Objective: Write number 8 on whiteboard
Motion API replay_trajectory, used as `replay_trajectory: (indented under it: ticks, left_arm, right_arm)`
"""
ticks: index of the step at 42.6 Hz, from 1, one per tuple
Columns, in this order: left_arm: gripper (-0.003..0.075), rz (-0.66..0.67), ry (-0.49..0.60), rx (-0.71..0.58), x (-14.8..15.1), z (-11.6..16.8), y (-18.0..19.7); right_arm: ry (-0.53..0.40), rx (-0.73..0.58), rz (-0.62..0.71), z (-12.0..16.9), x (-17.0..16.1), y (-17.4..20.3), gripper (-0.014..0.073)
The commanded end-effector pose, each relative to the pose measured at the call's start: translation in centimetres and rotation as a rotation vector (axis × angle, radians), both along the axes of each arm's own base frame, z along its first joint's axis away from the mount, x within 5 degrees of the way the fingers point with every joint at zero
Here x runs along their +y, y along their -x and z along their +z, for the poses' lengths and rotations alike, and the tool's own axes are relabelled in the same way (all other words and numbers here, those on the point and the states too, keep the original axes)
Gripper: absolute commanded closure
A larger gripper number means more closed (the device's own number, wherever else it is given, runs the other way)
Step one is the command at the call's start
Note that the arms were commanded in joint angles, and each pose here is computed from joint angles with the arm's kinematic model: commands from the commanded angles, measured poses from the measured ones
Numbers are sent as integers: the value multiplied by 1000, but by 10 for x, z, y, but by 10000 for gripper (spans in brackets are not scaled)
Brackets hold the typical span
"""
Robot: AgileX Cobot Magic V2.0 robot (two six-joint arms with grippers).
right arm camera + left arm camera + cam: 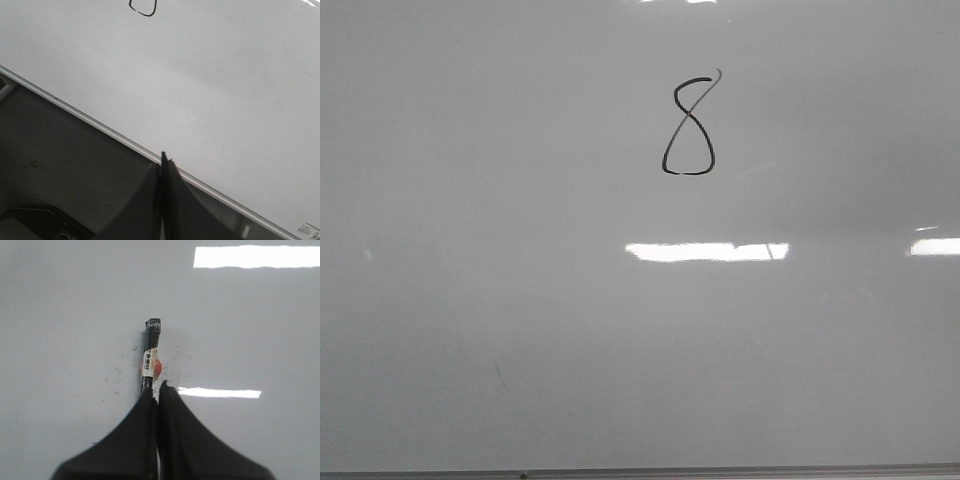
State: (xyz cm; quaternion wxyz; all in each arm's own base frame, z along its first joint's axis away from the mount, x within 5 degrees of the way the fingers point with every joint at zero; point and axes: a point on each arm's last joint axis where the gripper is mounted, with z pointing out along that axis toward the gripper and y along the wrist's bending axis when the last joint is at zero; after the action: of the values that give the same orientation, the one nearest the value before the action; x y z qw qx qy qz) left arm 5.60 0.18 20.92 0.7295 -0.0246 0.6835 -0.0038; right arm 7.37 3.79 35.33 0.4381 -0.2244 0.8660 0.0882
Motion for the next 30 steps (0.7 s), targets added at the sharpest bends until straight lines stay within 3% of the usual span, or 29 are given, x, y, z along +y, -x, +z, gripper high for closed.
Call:
replay_trajectory:
  ticks: [1, 30]
  left_arm:
    - [741, -5, 8, -84, 0, 4, 1]
    - [741, -8, -11, -85, 0, 4, 1]
  right_arm:
    - [-22, -77, -1, 11, 0, -3, 665]
    - [-22, -77, -1, 11, 0, -3, 665]
